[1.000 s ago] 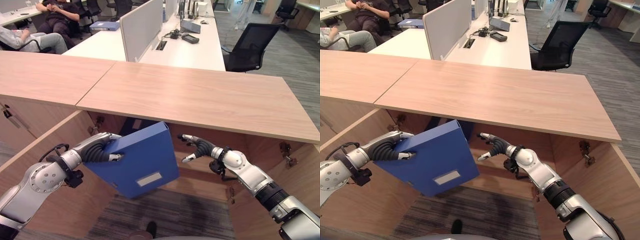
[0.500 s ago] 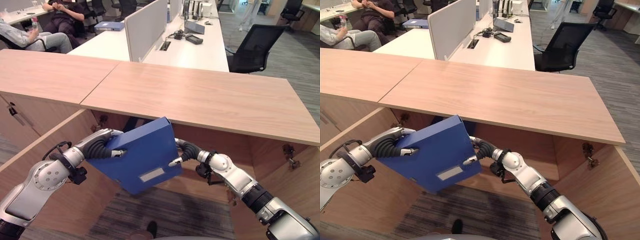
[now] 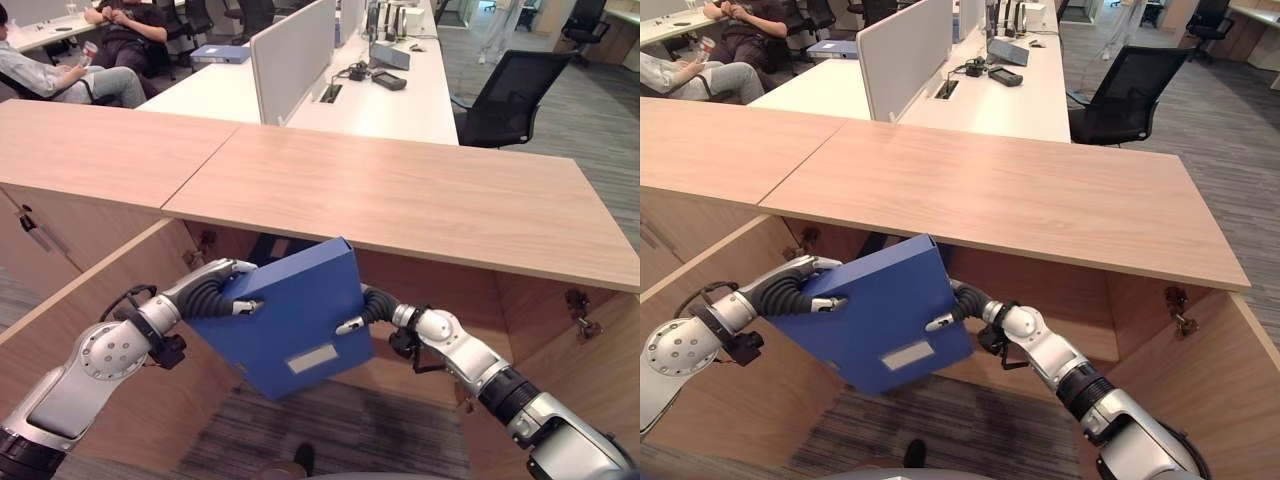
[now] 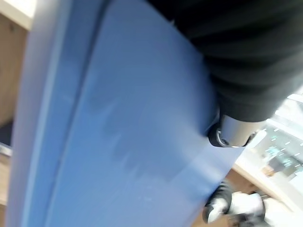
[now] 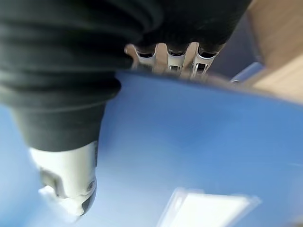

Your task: Put the empty folder in the office cabinet

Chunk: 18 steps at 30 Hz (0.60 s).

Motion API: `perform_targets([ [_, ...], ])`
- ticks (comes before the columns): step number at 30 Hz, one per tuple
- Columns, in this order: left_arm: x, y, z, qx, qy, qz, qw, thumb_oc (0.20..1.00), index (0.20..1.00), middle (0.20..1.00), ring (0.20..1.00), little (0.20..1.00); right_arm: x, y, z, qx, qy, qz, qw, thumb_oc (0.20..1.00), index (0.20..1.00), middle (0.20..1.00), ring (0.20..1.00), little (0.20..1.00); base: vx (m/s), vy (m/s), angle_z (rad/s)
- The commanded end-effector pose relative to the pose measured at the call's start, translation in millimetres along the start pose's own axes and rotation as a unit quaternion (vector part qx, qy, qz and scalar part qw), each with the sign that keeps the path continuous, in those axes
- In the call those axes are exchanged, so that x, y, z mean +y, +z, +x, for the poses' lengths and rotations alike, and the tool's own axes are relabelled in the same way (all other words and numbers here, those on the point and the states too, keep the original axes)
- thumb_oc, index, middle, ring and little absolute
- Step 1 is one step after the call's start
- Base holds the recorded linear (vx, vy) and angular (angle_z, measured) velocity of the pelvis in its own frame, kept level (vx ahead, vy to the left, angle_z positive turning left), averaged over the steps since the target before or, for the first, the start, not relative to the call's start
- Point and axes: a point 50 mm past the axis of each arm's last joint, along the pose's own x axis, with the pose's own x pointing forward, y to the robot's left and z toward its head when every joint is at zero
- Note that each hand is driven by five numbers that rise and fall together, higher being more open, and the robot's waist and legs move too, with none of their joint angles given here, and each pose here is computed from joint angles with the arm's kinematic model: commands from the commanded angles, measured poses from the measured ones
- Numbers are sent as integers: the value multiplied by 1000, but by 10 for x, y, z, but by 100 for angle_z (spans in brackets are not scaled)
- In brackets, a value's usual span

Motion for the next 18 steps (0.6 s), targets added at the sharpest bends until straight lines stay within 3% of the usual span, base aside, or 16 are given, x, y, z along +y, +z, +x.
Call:
perform_targets([
  [1,243,550,132,-184,61,-72,978,200,200,200,200,200,161,380,230,-83,27,9,996,1000,1000,1000,1000,1000,0,0,0],
  [7,66,656,263,-227,35,-150,962,200,200,200,200,200,365,378,311,-98,49,92,990,1000,1000,1000,1000,1000,0,0,0],
  [9,58,603,271,-219,42,-160,962,200,200,200,200,200,481,155,182,-80,80,143,983,846,846,846,846,846,-5,2,3],
  [10,49,609,295,-222,41,-165,960,200,200,200,200,200,576,111,188,-73,88,168,979,667,667,667,667,667,3,-4,3],
  [11,48,609,297,-222,41,-166,960,200,200,200,200,200,577,110,186,-73,88,168,979,583,583,583,583,583,0,0,0],
  [12,28,644,349,-230,40,-177,956,200,200,200,200,200,725,53,240,-55,113,200,972,200,200,200,200,200,0,0,0],
  [14,20,681,374,-239,39,-182,953,200,200,200,200,200,817,67,287,-53,127,232,963,200,200,200,200,200,0,-7,-2],
  [15,1,741,411,-255,37,-191,947,200,200,200,200,200,952,166,334,-70,161,306,936,200,200,200,200,200,0,0,0],
  [18,-44,747,442,-257,36,-208,943,200,200,200,200,200,973,230,379,-85,153,357,917,200,200,200,200,200,5,-15,6],
])
